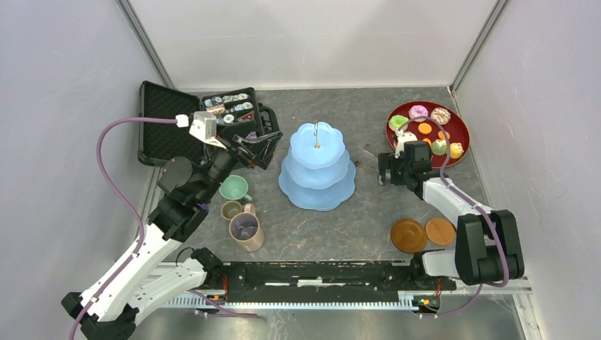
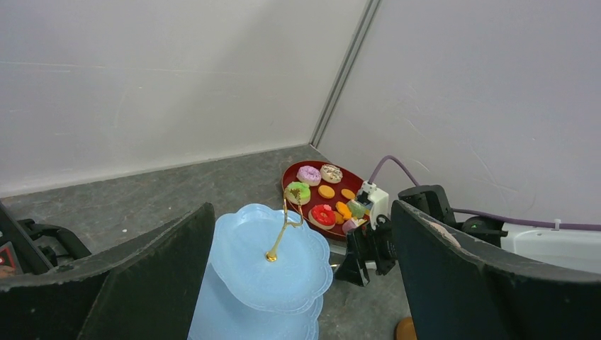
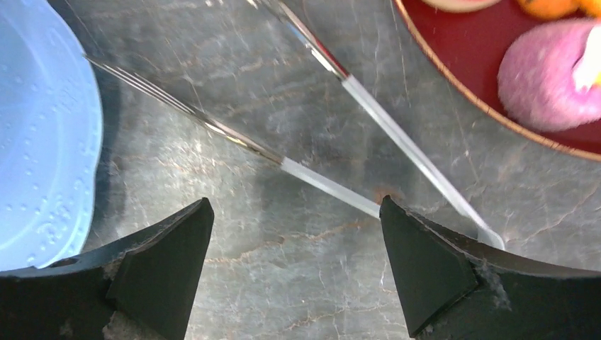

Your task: Serve the afternoon tea

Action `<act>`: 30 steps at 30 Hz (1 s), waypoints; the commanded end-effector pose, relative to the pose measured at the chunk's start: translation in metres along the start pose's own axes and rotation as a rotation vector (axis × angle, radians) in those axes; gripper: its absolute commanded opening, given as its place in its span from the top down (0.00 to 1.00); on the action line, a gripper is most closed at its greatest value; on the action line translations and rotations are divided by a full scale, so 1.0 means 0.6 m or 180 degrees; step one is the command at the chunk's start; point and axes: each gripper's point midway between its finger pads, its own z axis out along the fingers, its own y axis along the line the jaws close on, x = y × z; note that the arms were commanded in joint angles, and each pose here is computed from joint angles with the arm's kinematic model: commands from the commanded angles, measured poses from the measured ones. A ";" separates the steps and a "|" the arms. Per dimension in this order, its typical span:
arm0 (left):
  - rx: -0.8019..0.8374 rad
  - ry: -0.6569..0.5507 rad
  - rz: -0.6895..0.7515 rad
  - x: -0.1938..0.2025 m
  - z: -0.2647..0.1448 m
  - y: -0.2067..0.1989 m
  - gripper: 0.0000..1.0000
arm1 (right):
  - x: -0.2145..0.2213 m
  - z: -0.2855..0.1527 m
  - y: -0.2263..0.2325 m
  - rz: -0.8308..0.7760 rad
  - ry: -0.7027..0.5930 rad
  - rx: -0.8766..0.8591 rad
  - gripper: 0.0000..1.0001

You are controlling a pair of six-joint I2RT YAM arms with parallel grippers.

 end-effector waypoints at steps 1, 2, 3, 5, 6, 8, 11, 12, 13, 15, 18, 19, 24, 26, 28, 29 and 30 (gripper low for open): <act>0.0062 -0.0038 0.0046 -0.007 0.000 -0.007 0.00 | 0.013 -0.001 0.002 0.0260 -0.0036 -0.0232 0.04; 0.0069 -0.0043 0.0043 -0.008 0.000 -0.008 0.00 | 0.019 -0.001 -0.005 0.0312 -0.0012 -0.0220 0.04; 0.0069 -0.0042 0.0041 -0.008 0.000 -0.008 0.00 | 0.025 0.001 -0.009 0.0356 0.0018 -0.0220 0.04; 0.0080 -0.0046 0.0030 -0.009 -0.001 -0.010 0.00 | 0.036 0.003 -0.013 0.0420 0.0061 -0.0241 0.04; 0.0086 -0.0043 0.0025 -0.008 0.000 -0.011 0.00 | 0.040 0.005 -0.012 0.0433 0.0073 -0.0255 0.04; 0.0094 -0.0034 0.0019 -0.006 0.001 -0.011 0.00 | 0.050 0.009 -0.011 0.0446 0.0130 -0.0274 0.04; 0.0114 -0.0014 0.0006 -0.003 0.002 -0.014 0.00 | 0.062 0.014 -0.005 0.0452 0.0204 -0.0338 0.04; 0.0130 -0.0016 0.0004 -0.004 0.001 -0.017 0.00 | 0.064 0.014 -0.003 0.0453 0.0203 -0.0358 0.05; 0.0144 -0.0015 0.0011 -0.003 0.001 -0.019 0.00 | 0.064 0.014 -0.001 0.0453 0.0195 -0.0379 0.05; 0.0124 0.0015 0.0036 0.004 0.004 -0.017 0.00 | 0.063 0.013 -0.001 0.0425 0.0174 -0.0386 0.05; 0.0098 0.0060 0.0067 0.012 0.009 -0.014 0.00 | 0.058 0.016 -0.010 0.0346 0.0138 -0.0305 0.05; 0.0096 0.0066 0.0071 0.013 0.009 -0.014 0.00 | 0.058 0.019 -0.013 0.0314 0.0151 -0.0279 0.05; 0.0074 0.0041 0.0097 0.009 0.007 -0.012 0.00 | 0.041 0.022 -0.023 0.0211 0.0200 -0.0216 0.09; 0.0076 0.0035 0.0110 0.008 0.007 -0.012 0.00 | 0.019 0.009 -0.011 0.0237 0.0113 -0.0311 0.09; 0.0041 0.0064 0.0113 0.016 0.010 -0.008 0.00 | -0.005 -0.012 -0.003 0.0204 -0.0015 -0.0324 0.08; 0.0025 0.0090 0.0111 0.021 0.012 -0.007 0.00 | -0.019 -0.021 -0.004 0.0196 -0.0105 -0.0294 0.07; 0.0037 0.0104 0.0108 0.024 0.013 -0.009 0.00 | -0.035 -0.028 -0.008 0.0185 -0.0202 -0.0259 0.05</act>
